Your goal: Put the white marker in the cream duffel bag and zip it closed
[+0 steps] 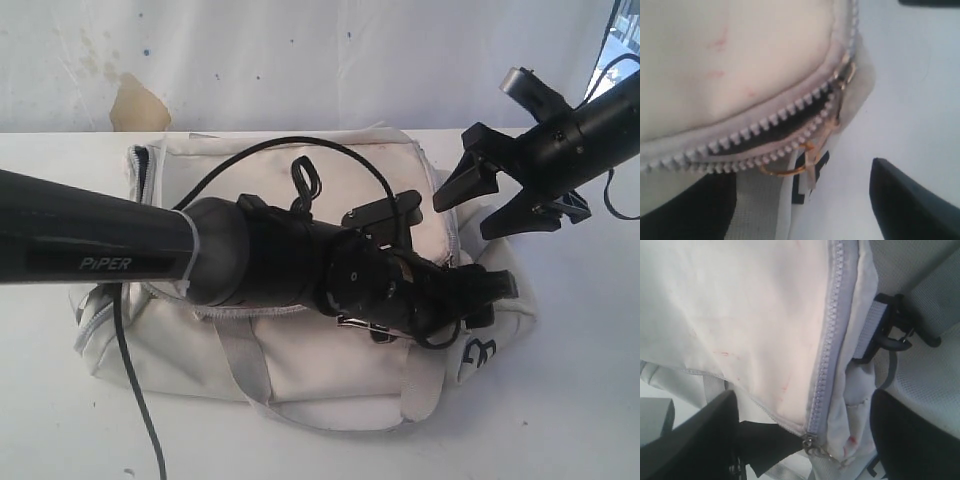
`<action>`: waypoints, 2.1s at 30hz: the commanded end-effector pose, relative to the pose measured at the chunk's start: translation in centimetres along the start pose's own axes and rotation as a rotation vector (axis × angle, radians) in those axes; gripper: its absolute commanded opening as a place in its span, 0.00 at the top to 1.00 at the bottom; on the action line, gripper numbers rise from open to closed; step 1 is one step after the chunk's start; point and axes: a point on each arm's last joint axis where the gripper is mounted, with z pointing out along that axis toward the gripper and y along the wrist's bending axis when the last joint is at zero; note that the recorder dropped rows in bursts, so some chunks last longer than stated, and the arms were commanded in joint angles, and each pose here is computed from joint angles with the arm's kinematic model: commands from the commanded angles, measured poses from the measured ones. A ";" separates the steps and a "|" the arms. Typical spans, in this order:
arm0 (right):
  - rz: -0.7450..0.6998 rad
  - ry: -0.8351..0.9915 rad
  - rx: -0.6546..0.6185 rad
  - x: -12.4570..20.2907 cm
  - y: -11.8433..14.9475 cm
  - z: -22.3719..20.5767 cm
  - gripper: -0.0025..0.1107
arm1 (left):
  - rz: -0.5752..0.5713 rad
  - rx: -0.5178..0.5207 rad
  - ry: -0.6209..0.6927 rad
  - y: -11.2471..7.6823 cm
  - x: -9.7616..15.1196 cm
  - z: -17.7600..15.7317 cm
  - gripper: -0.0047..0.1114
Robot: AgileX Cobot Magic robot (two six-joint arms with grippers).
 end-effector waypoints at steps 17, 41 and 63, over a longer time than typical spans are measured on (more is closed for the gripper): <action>-0.011 -0.012 0.007 0.0 0.2 -0.5 0.38 | -0.049 0.044 -0.109 0.3 -0.8 0.9 0.38; 0.003 -0.054 0.021 -0.4 0.0 -0.5 0.45 | 0.167 -0.006 0.043 -0.7 -1.5 -3.4 0.96; 0.033 -0.023 0.027 -0.8 -0.6 3.4 0.98 | 0.312 -0.049 0.165 -0.8 -0.9 -5.2 0.96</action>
